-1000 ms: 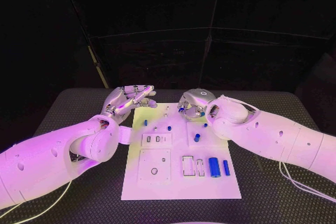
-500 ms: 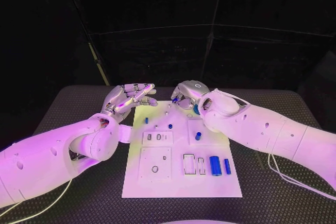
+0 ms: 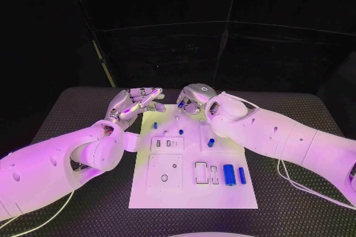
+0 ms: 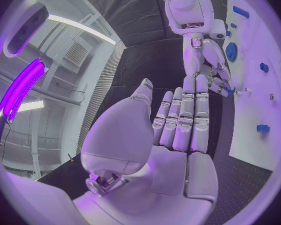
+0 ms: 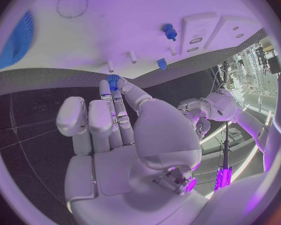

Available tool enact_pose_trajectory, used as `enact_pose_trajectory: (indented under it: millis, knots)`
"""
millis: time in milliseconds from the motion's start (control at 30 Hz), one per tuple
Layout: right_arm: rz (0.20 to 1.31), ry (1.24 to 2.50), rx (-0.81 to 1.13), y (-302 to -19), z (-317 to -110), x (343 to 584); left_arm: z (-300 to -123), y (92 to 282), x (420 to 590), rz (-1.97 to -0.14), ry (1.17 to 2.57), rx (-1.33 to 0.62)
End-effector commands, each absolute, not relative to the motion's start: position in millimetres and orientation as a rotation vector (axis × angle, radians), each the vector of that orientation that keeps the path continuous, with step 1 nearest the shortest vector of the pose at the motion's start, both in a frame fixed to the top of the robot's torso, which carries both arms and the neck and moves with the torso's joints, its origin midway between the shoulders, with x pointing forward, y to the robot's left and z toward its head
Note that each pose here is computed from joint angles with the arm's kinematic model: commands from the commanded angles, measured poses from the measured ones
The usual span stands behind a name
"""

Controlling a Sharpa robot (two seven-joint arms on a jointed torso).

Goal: Assemble the parts on the task board

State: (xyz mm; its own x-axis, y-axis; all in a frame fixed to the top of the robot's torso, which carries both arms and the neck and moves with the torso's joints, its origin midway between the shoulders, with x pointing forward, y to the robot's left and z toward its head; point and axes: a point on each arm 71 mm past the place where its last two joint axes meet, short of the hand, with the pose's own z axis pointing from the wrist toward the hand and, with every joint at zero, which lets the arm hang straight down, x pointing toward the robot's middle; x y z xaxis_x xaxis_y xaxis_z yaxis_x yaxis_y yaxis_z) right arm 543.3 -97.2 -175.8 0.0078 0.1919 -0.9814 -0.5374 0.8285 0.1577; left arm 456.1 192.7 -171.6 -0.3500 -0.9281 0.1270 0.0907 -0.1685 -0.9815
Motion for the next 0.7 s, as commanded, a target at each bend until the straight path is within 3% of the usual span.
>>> enact_pose_trajectory:
  millis: [33,700]
  knots:
    - [0.582,1.490,-0.314,-95.8,-177.0,544.3,-168.1,192.3,455.8,-1.645,1.276,-1.024]
    - [0.507,1.530,-0.321,-95.6,-180.5,547.2,-167.5,193.1,456.3,-1.643,1.275,-1.023]
